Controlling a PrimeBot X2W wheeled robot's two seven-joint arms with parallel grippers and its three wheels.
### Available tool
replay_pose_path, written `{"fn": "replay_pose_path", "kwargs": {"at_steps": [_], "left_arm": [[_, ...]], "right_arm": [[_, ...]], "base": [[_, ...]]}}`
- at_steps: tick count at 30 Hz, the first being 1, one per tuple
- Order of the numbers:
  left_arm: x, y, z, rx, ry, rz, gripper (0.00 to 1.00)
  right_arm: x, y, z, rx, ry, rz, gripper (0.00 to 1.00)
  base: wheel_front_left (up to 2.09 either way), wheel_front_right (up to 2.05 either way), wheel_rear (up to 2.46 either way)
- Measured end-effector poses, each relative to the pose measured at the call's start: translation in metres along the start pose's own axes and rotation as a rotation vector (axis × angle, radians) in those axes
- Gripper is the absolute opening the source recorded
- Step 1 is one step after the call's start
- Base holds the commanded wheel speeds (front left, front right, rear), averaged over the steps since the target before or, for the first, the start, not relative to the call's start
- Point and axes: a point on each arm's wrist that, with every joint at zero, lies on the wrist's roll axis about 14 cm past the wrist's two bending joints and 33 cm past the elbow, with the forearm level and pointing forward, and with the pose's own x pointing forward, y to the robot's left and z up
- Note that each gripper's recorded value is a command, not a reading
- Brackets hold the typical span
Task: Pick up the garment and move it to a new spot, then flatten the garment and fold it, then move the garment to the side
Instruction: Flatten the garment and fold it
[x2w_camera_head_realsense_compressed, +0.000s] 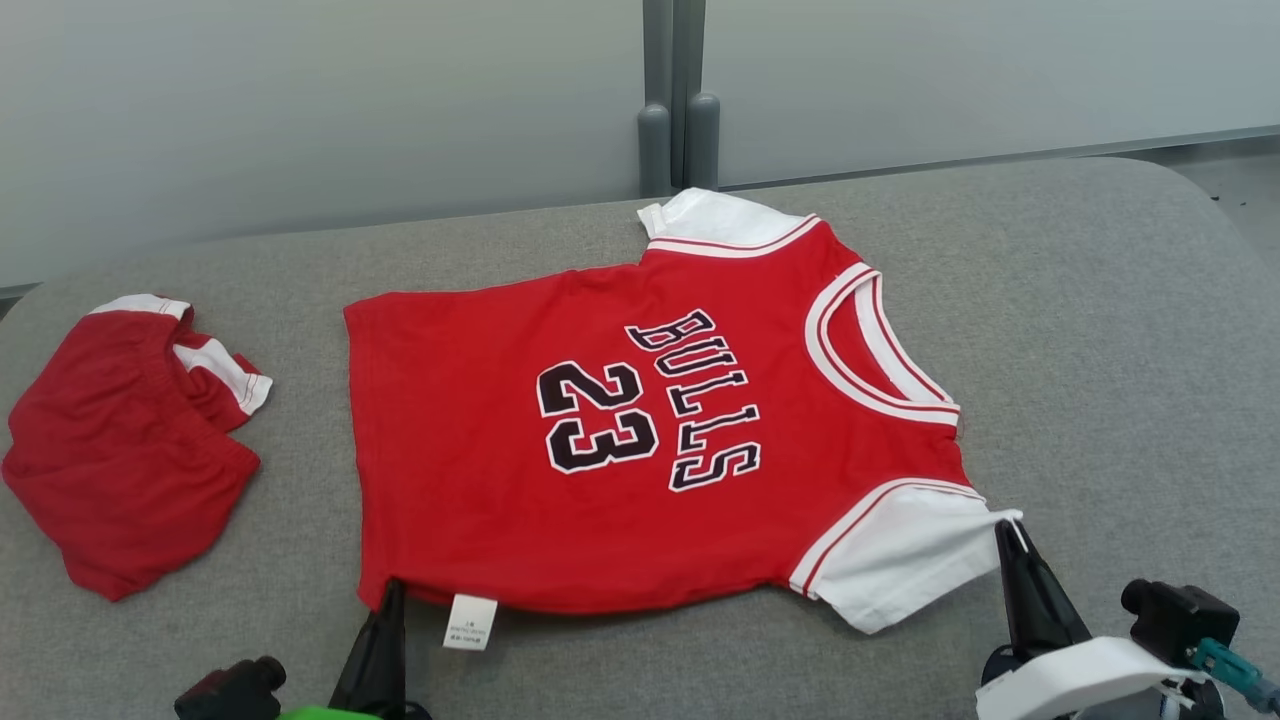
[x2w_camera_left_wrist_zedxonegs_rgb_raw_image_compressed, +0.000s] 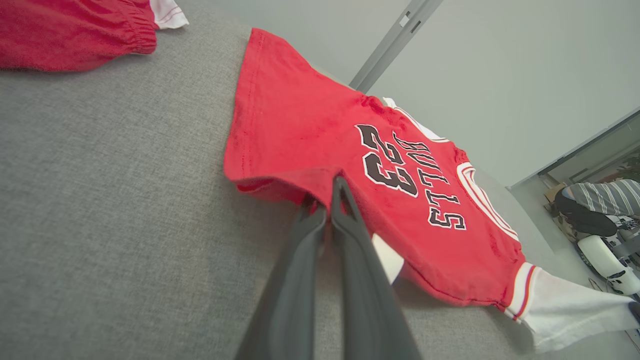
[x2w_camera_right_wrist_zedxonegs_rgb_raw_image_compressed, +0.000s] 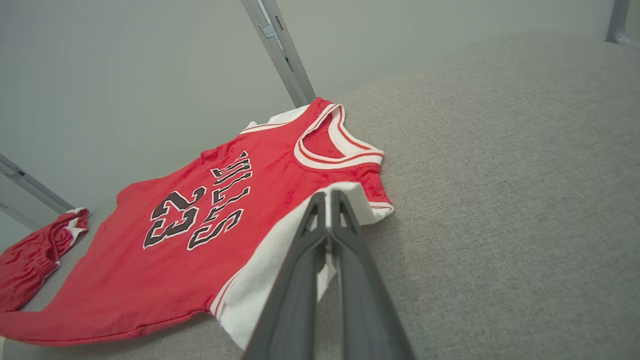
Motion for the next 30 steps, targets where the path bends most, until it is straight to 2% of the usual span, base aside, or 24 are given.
{"fn": "replay_pose_path", "kwargs": {"at_steps": [7, 15, 23, 30], "left_arm": [[0.034, 0.005, 0.012, -0.025, -0.006, 0.012, 0.0], [0.073, 0.015, 0.015, -0.008, 0.004, 0.049, 0.0], [0.097, 0.03, 0.012, 0.019, 0.032, 0.093, 0.0], [0.11, 0.033, 0.008, 0.05, 0.062, 0.095, 0.0]], "right_arm": [[0.04, 0.007, 0.013, -0.017, -0.025, 0.023, 0.0], [0.098, 0.016, 0.016, -0.044, -0.009, 0.042, 0.0], [0.141, 0.02, 0.001, -0.073, 0.047, 0.043, 0.0], [0.163, 0.021, -0.011, -0.083, 0.092, 0.033, 0.0]], "base": [[0.0, 0.0, 0.0], [0.0, 0.0, 0.0], [0.0, 0.0, 0.0], [0.0, 0.0, 0.0]]}}
